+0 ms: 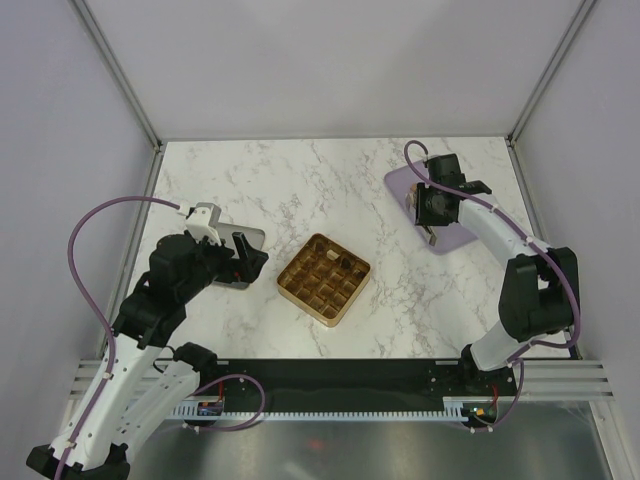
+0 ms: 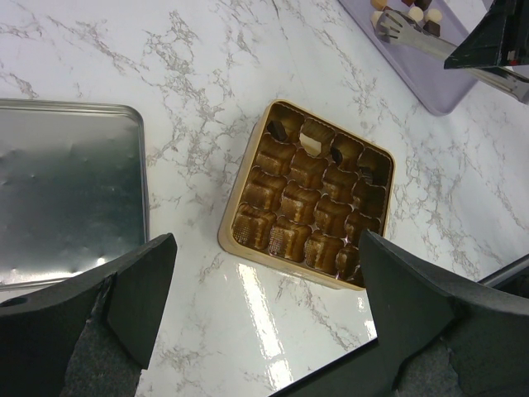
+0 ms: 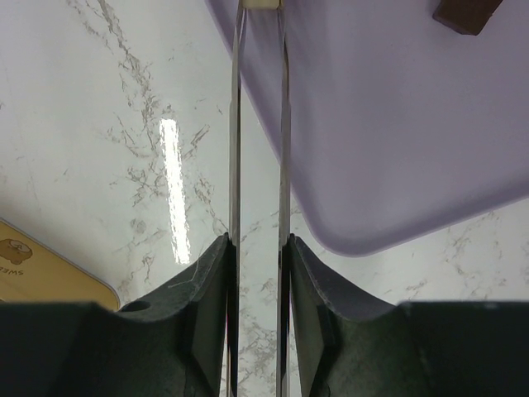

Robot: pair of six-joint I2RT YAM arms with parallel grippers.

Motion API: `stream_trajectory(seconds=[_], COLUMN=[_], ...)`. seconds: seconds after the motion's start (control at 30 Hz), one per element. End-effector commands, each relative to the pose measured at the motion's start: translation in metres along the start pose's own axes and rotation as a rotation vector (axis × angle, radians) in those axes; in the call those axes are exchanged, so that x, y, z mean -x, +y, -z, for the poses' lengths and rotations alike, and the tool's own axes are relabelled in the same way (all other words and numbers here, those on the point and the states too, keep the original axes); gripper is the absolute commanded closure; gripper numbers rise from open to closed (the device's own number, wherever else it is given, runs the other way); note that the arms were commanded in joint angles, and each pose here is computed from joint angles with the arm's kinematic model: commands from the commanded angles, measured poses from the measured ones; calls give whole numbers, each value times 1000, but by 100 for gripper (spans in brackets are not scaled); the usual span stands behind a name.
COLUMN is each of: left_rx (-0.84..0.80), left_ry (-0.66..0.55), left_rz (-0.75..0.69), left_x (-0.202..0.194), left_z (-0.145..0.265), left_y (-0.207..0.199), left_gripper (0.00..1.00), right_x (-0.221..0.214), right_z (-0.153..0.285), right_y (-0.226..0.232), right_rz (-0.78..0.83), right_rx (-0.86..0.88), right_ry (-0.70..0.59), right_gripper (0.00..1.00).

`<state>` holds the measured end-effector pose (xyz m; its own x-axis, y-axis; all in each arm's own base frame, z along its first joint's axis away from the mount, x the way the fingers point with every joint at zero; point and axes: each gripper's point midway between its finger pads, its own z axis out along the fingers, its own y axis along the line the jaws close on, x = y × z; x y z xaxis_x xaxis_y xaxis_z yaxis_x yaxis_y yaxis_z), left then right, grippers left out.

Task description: Pack the chocolate

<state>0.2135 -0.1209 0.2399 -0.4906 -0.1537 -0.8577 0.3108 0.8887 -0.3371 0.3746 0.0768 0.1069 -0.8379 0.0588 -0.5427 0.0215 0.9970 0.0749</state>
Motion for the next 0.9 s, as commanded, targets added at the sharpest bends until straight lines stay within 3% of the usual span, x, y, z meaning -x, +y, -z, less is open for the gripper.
stream_trajectory(seconds=[0.0, 0.37, 0.87], left_rx=[4, 2, 14], left_ry=[-2, -3, -15], left_rz=[-36, -36, -34], left_x=[-1, 0, 2], left_z=[0, 0, 2], left_y=[2, 2, 3], left_gripper=[0, 0, 0], right_x=[17, 30, -47], right_z=[17, 67, 144], right_y=[-2, 19, 153], right_rz=[-2, 15, 273], right_rx=[-6, 67, 382], right_ry=[-69, -135, -142], right_gripper=[62, 66, 68])
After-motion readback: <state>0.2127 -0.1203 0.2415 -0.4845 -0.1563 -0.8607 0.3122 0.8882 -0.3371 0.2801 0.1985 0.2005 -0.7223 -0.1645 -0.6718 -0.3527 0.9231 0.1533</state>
